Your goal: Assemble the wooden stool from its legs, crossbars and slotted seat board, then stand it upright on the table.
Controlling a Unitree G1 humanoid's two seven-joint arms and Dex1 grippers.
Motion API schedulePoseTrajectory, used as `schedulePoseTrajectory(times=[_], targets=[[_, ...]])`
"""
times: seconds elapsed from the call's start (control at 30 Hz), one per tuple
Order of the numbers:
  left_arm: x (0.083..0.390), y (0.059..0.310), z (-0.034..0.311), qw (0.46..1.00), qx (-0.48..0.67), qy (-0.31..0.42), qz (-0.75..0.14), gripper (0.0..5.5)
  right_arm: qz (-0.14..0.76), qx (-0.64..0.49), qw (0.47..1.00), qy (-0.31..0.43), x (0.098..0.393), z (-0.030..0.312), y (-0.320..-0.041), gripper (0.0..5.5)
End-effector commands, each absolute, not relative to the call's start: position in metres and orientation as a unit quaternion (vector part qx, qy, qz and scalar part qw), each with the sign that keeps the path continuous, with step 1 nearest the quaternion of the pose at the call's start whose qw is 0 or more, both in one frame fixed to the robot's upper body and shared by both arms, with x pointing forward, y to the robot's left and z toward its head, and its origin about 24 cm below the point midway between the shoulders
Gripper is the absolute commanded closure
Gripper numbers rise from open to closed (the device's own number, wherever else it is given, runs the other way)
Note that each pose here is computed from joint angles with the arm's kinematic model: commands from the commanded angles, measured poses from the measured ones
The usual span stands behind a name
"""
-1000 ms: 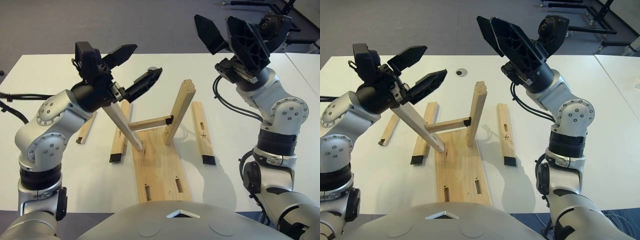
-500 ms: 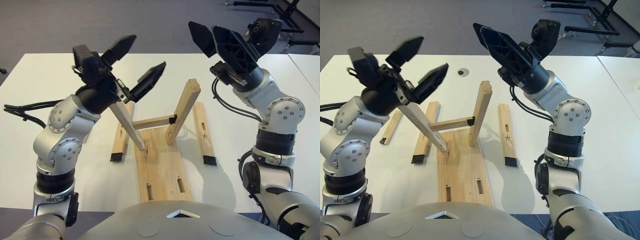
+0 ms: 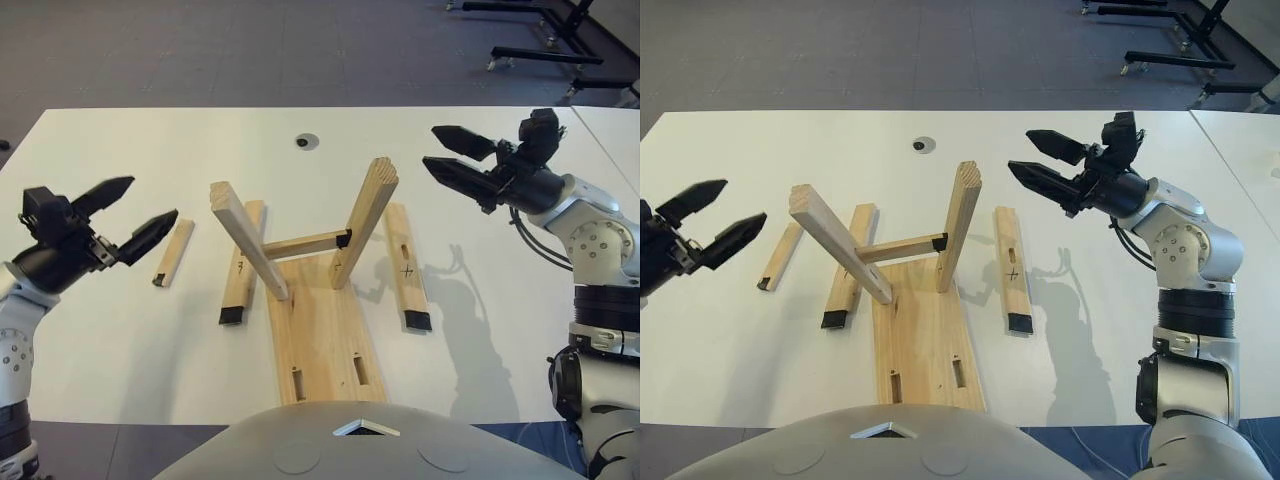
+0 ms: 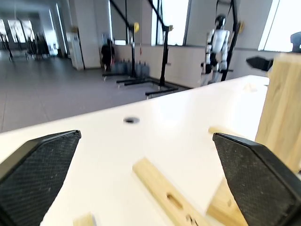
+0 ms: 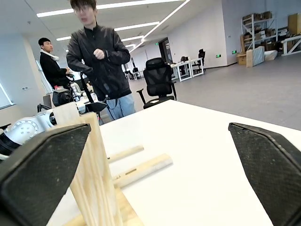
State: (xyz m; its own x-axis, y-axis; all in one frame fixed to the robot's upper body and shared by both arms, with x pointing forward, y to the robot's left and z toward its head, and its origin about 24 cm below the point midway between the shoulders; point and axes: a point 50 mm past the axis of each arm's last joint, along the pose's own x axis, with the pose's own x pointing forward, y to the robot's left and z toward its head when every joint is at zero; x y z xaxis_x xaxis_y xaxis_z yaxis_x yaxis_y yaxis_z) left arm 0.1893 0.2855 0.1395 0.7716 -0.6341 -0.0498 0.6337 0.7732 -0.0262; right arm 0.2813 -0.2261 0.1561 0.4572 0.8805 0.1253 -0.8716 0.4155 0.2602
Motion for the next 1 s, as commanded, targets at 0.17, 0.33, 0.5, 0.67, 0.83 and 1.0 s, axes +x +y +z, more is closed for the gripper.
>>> schedulePoseTrajectory(times=[0.17,0.33,0.5,0.67,0.83,1.0], targets=[[0.208,0.245,0.150,0.910,-0.001,0.014,-0.414,0.36,0.557,0.140,0.818,0.038,0.282,0.138,-0.201,0.10],[0.211,0.218,0.154,0.889,-0.011,0.008,-0.458,0.36,0.585,0.152,0.795,0.049,0.275,0.134,-0.190,0.10],[0.217,0.200,0.150,0.873,-0.009,0.015,-0.488,0.36,0.603,0.152,0.781,0.053,0.274,0.133,-0.177,0.10],[0.220,0.186,0.143,0.860,-0.004,0.024,-0.510,0.36,0.624,0.143,0.765,0.066,0.271,0.129,-0.165,0.10],[0.227,0.186,0.140,0.867,-0.025,0.013,-0.497,0.36,0.627,0.141,0.763,0.067,0.271,0.126,-0.160,0.10],[0.231,0.214,0.136,0.896,-0.046,0.002,-0.442,0.36,0.607,0.163,0.777,0.037,0.273,0.134,-0.174,0.10]])
